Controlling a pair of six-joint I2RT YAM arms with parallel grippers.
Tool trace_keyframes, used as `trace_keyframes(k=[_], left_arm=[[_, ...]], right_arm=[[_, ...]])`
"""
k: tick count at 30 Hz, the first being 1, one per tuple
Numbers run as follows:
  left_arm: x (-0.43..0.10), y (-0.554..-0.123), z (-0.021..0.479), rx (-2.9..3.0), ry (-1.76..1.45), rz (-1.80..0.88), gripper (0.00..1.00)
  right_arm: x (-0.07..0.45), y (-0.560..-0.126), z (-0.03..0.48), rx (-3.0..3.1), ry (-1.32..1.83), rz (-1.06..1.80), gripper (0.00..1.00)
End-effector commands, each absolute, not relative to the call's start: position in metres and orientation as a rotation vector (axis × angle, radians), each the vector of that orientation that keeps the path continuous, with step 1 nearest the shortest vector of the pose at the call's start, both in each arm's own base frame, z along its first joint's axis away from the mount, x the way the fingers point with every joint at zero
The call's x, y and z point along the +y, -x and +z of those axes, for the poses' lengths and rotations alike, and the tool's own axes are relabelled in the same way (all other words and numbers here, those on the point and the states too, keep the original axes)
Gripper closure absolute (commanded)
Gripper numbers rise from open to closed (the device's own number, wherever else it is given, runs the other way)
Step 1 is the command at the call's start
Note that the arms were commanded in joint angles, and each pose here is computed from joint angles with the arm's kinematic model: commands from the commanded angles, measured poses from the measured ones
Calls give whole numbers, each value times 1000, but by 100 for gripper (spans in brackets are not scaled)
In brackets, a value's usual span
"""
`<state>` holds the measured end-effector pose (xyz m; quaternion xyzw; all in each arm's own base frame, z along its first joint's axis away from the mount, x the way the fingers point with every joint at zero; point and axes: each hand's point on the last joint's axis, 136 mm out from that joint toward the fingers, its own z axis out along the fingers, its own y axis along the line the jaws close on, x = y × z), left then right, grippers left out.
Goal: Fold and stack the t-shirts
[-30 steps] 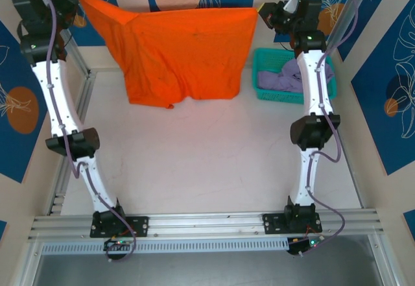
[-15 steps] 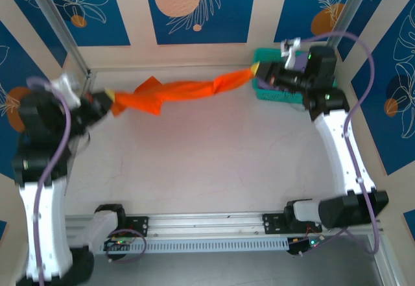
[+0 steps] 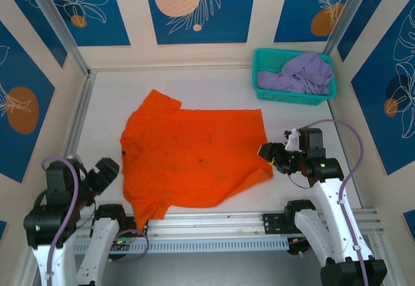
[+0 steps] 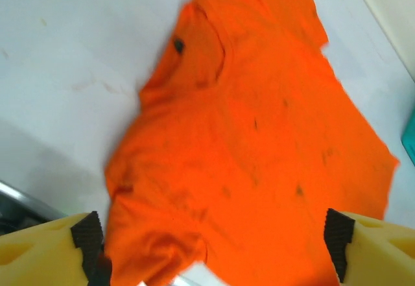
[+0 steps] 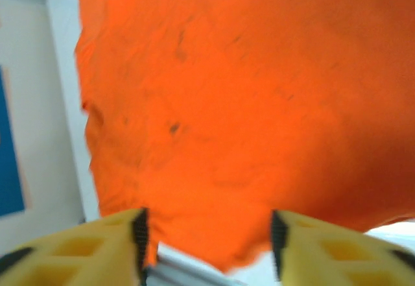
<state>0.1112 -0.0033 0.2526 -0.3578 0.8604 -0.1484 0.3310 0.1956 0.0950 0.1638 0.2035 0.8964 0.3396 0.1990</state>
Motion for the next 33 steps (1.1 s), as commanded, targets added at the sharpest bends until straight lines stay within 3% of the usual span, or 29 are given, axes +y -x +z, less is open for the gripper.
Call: trace_keyframes(k=[1, 5, 9, 15, 18, 20, 26, 33], left_arm=[[15, -171, 280, 2167, 890, -278, 12], [-4, -258, 266, 2288, 886, -385, 31], [-16, -304, 226, 2536, 809, -193, 53], [-60, -357, 148, 2801, 660, -101, 54], [-61, -373, 107, 2919, 653, 15, 61], [-59, -381, 85, 2958, 663, 73, 65], [-53, -402, 38, 3019, 736, 151, 63], [-46, -455, 9, 3005, 810, 166, 62]], right_arm=[[37, -202, 162, 2447, -931, 562, 31], [34, -249, 174, 2373, -889, 554, 30], [68, -291, 163, 2500, -699, 521, 40], [131, -326, 102, 2887, -429, 389, 50], [153, -349, 77, 2941, -372, 381, 50], [163, -368, 64, 2958, -369, 363, 50], [180, -404, 29, 3043, -492, 334, 50], [198, -444, 2, 3039, -600, 354, 49]])
